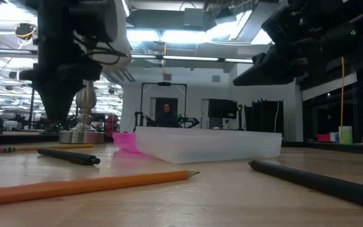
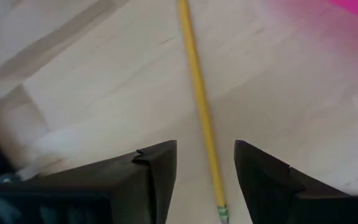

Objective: Pick & place school supplies into a supply box
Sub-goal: Put the yellow pencil into the supply box

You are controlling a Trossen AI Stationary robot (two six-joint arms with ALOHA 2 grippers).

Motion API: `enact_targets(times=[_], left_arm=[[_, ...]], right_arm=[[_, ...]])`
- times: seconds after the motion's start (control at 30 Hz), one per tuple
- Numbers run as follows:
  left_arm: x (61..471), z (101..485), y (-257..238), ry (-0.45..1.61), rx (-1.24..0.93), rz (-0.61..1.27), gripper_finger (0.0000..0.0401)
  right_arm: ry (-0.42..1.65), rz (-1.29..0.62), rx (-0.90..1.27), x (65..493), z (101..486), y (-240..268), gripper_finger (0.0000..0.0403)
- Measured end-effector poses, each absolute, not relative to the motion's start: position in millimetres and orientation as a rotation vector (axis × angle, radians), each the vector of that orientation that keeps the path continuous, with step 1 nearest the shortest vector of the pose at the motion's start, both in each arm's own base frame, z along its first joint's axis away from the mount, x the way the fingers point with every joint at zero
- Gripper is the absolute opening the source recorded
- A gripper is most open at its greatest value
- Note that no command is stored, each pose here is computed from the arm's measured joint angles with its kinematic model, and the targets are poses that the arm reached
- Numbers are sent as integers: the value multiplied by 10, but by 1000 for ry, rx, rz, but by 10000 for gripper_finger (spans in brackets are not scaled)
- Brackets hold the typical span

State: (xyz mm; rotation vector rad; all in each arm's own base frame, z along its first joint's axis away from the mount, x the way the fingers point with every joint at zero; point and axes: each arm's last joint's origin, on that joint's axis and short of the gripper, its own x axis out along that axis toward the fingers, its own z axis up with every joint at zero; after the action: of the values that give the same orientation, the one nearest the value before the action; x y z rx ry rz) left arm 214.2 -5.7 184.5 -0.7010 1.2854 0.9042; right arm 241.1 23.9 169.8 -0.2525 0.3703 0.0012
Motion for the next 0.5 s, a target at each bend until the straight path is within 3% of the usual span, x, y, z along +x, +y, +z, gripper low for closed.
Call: enact_targets(times=[0.5], left_arm=[[2081, 1527, 110, 1249, -703, 832, 149]], right_arm=[[405, -9, -187, 2399, 1668, 237, 28]])
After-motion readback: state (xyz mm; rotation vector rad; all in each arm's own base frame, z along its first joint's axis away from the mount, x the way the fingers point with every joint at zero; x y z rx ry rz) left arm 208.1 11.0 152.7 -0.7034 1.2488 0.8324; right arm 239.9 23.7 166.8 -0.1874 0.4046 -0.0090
